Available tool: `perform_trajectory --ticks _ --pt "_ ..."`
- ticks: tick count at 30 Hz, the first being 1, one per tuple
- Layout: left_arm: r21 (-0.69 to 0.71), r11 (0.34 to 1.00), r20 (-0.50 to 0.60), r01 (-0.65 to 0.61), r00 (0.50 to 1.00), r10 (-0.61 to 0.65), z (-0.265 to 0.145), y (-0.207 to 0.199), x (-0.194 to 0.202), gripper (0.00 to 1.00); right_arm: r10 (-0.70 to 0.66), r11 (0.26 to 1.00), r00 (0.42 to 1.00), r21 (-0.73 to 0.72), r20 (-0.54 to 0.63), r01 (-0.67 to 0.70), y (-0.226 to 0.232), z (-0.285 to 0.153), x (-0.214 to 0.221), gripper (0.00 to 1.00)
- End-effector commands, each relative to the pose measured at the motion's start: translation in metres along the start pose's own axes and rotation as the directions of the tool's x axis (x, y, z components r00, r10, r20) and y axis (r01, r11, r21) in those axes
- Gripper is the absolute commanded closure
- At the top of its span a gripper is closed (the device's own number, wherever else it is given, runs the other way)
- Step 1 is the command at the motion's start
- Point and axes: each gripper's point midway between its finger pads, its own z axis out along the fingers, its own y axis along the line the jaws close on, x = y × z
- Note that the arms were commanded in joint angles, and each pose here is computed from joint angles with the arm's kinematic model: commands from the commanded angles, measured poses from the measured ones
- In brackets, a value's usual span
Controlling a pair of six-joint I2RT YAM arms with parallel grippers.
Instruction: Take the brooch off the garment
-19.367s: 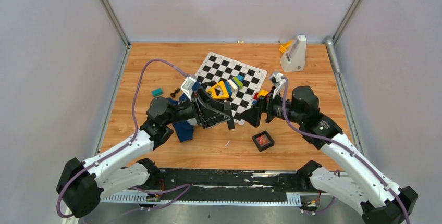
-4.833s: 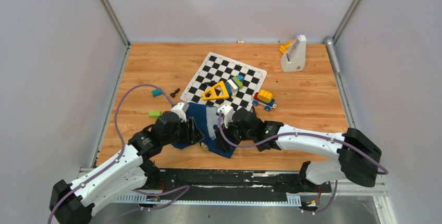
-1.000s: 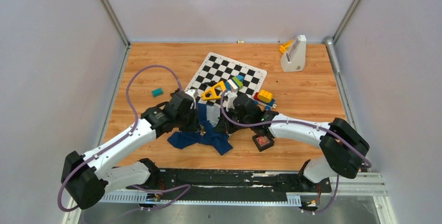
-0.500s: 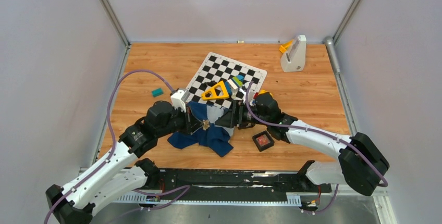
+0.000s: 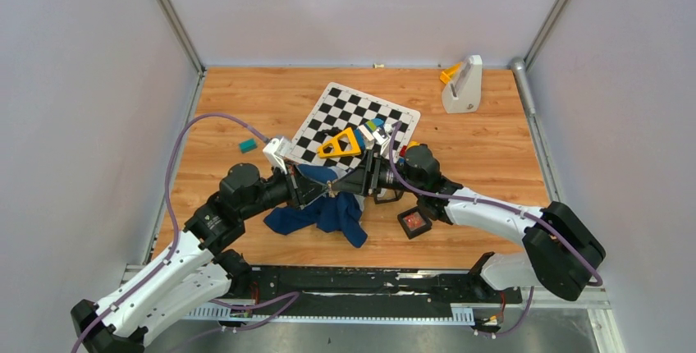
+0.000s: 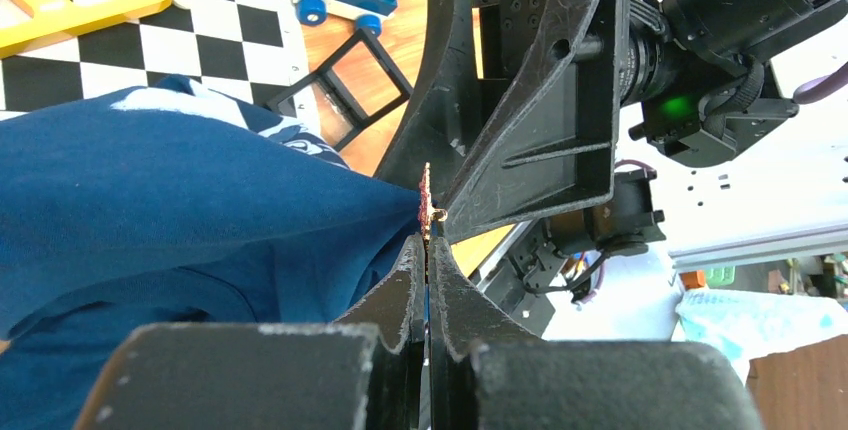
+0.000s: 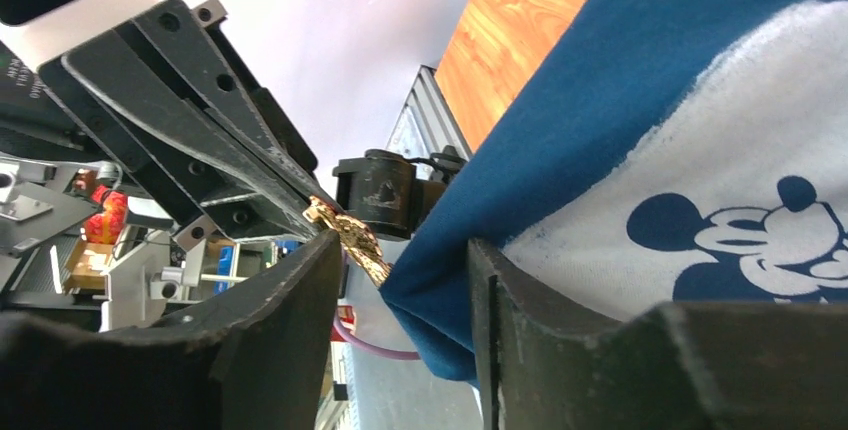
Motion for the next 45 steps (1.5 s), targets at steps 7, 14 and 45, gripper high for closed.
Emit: perform_trajectory --ticks 7,14,45 --pt "0.153 0.988 0.059 -0.007 0.998 -0.002 -0.004 -0.035 -0.019 1.0 -0.025 0.996 0.999 -0.08 0.048 0.029 0.024 -0.001 -0.012 0.62" --pt "0.116 0.993 0.061 -0.009 0.998 0.002 -0.004 -0.029 -0.02 1.0 -0.058 0.992 0.998 -0.11 -0.009 0.057 0.028 -0.002 -0.003 0.54" --pt "-0.298 0.953 -0.048 -0.058 0.998 0.046 -0.015 0.037 -0.017 1.0 -0.217 0.976 0.976 0.018 -0.003 0.217 0.0 0.018 -0.001 0.85"
